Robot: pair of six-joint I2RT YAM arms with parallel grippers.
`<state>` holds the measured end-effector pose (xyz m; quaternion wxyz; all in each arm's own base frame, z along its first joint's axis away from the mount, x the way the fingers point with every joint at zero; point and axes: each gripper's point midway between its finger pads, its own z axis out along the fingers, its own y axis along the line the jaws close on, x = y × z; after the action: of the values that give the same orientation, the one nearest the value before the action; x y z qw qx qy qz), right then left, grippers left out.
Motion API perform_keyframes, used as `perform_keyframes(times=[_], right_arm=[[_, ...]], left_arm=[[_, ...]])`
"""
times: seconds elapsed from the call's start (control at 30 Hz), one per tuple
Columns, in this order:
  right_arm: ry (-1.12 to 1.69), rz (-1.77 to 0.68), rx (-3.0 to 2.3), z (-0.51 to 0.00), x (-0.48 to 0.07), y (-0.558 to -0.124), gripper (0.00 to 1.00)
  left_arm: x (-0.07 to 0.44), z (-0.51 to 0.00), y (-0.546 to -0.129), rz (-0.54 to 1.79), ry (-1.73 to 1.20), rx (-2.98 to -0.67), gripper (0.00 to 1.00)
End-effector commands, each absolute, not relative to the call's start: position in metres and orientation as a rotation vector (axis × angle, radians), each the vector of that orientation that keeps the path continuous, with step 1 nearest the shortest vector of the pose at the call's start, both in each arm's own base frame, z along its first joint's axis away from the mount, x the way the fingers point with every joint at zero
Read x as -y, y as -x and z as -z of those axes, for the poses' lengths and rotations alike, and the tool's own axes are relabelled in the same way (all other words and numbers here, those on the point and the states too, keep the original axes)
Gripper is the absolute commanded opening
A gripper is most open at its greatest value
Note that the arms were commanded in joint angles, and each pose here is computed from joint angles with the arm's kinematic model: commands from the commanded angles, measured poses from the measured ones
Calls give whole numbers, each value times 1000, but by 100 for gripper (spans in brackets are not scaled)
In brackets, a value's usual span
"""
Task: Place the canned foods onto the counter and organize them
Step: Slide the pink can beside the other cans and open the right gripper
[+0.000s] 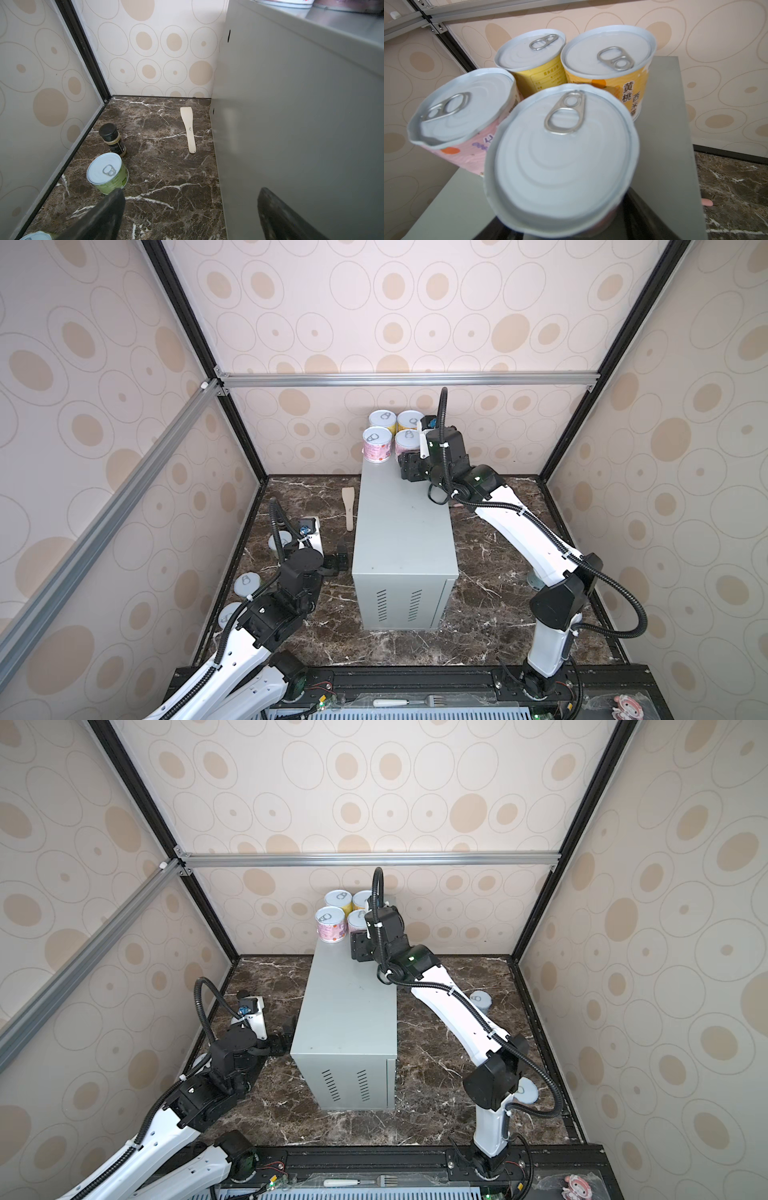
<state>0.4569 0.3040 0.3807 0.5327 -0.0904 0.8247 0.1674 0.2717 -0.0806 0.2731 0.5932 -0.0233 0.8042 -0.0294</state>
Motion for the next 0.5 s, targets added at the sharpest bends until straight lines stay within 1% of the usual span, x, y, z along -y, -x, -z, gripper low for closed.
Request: perform_keyframes(times=[0.0,0.13,0.33,0.47], right_arm=[[212,-411,-1998,-370,-305,-465,72],[225,-438,-2003,-366,-312,-469,70],[224,-440,-2010,-363,-312,-473,70],[222,-443,-1998,-370,-308,-469,74]], left_arm=[[79,-276,-274,87,82,-1858,99],[79,-274,-276,89,86,-1863,99],[76,-270,-279,76,90,-1875,99],[76,-268,-281,79,90,-1880,99]])
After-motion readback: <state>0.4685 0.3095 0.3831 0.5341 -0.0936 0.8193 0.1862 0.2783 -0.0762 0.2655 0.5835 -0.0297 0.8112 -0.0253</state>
